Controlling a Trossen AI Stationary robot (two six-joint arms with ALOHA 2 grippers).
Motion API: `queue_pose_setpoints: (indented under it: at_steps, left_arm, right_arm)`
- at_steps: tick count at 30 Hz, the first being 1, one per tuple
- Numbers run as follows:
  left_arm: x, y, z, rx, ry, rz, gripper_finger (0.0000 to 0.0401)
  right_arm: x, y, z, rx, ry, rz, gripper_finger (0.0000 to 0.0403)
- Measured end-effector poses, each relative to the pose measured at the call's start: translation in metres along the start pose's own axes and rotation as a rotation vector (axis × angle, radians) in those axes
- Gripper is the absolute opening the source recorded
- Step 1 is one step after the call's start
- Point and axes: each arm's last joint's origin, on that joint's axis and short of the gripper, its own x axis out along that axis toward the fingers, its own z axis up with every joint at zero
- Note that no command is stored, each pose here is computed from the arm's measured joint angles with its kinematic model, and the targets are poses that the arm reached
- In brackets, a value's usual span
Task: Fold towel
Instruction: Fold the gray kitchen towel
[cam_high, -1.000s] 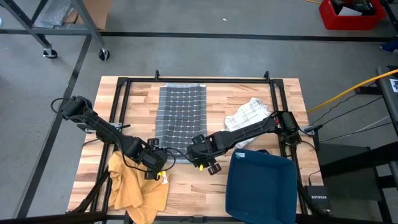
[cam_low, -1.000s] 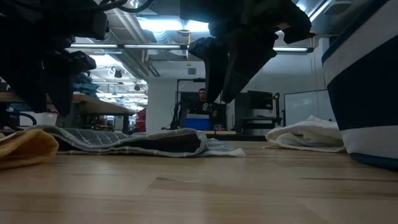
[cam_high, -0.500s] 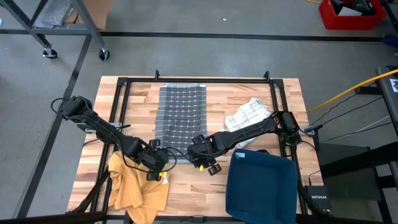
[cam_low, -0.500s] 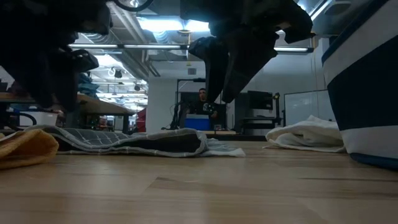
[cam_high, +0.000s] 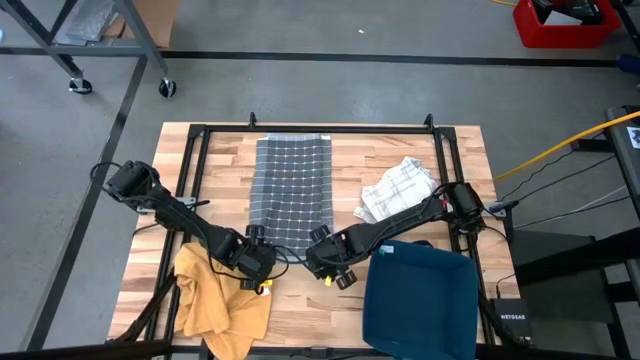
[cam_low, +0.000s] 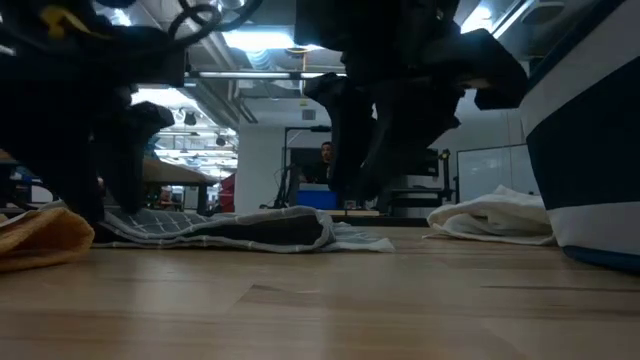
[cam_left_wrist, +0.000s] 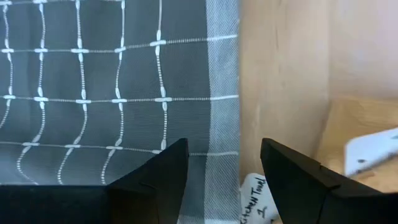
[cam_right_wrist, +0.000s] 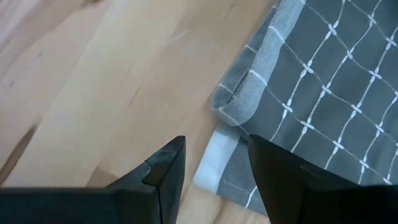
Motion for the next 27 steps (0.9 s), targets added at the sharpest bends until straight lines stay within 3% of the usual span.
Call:
queue_pose_setpoints:
  at_steps: [27]
  left_arm:
    - [0.020, -0.005, -0.003, -0.044, 0.051, 0.060, 0.0194]
  right_arm:
    - [0.038, 0.010, -0.033, 0.047, -0.028, -0.068, 0.0179]
